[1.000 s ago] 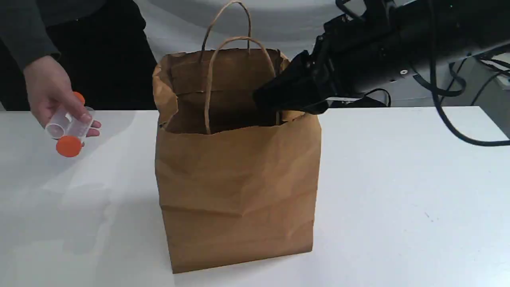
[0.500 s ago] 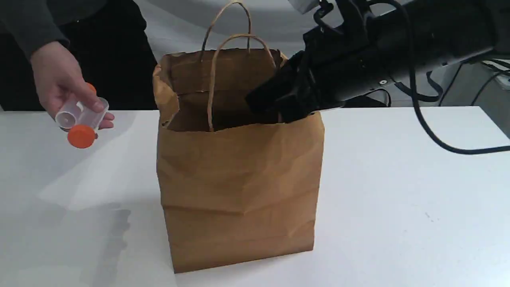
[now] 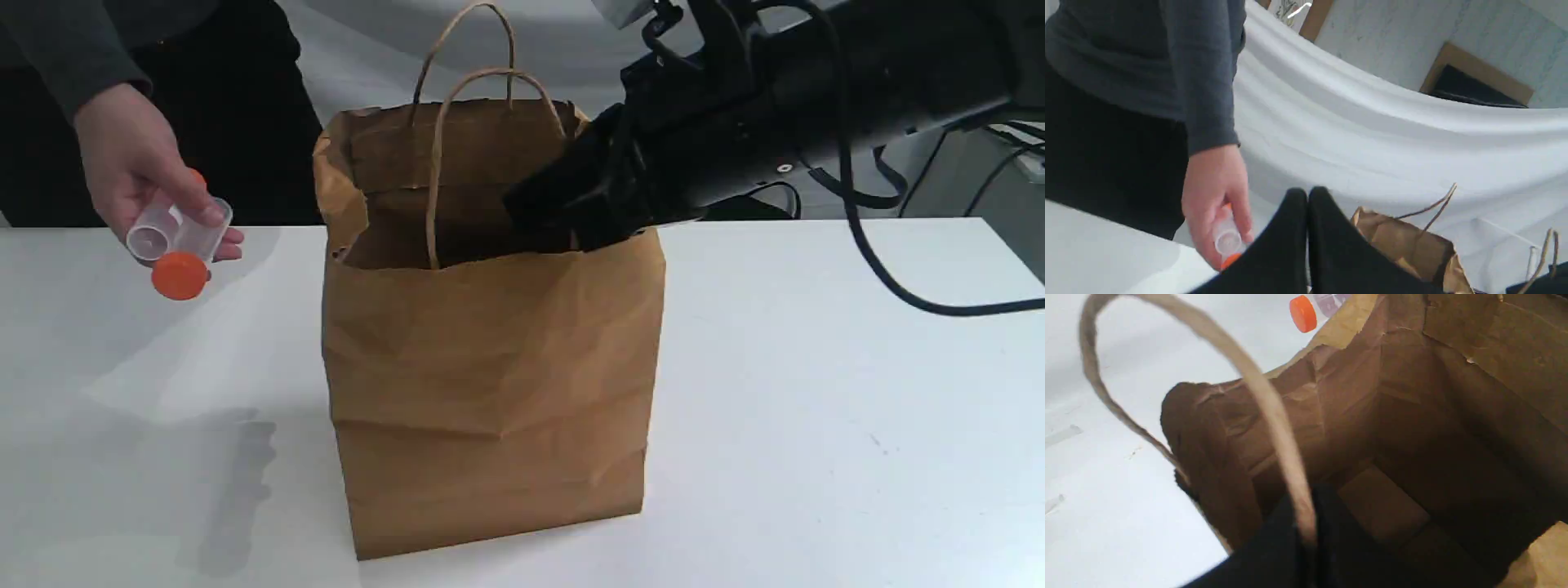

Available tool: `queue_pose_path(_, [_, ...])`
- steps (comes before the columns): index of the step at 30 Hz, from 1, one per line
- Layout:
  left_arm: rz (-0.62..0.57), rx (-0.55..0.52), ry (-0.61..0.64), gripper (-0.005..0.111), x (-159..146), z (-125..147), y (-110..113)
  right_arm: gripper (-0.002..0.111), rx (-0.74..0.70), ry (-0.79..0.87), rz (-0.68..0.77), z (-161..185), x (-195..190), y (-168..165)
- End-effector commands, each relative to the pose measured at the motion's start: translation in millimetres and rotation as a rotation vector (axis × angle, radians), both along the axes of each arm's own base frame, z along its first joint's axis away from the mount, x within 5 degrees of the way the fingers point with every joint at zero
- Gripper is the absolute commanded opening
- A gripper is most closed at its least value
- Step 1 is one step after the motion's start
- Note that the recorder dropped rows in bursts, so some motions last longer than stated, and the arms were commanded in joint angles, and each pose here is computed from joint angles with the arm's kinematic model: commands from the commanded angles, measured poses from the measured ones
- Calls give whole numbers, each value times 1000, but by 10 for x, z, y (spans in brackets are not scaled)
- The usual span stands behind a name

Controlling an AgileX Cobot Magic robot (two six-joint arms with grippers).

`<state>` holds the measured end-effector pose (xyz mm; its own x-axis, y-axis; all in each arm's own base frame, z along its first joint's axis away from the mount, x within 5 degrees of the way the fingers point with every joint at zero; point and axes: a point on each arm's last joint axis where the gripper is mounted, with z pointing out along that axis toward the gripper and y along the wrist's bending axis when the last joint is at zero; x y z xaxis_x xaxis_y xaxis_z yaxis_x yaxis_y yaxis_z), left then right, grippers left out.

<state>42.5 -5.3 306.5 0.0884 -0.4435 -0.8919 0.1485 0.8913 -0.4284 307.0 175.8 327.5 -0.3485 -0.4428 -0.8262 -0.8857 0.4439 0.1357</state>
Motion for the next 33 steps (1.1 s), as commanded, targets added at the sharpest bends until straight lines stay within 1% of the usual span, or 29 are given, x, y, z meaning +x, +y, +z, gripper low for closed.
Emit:
queue_pose_path(1, [2,120,78,0,154,298,-20,0,12,-10,-1,35,-2,9])
queue_pose_path(3, [-9,173,131,0,297,447,-40,0,13,-8,-2,35,-2,9])
queue_pose_path(7, [-44,286,186,0,655,894,-95,0,13,-8,-2,35,-2,9])
queue_pose_path(9, [-77,327,223,0,850,1033,-133,0,13,-8,-2,35,-2,9])
queue_pose_path(11, [-136,367,255,0,1054,1202,-195,0,13,-8,-2,35,-2,9])
queue_pose_path(13, [-221,417,292,0,1276,1333,-275,0,13,-8,-2,35,-2,9])
queue_pose_path(17, [-413,542,358,0,1672,1495,-433,0,13,-8,-2,35,-2,9])
queue_pose_path(20, [-513,569,449,0,2037,1496,-508,0,13,-8,-2,35,-2,9])
queue_pose_path(24, [-585,569,560,1,2497,1328,-563,0,15,-2,-6,35,-2,9])
queue_pose_path(25, [-598,568,570,3,2556,1302,-573,0,15,-2,-6,35,-2,9])
queue_pose_path(27, [-651,562,586,7,2751,1164,-620,0,16,0,-8,35,-2,9])
queue_pose_path(29, [-702,559,586,14,2902,1018,-664,0,20,10,-14,35,-2,9])
queue_pose_path(31, [-753,567,596,25,3051,841,-718,0,20,10,-14,35,-2,9])
queue_pose_path(33, [-761,565,629,39,3191,662,-760,0,20,10,-14,35,-2,9])
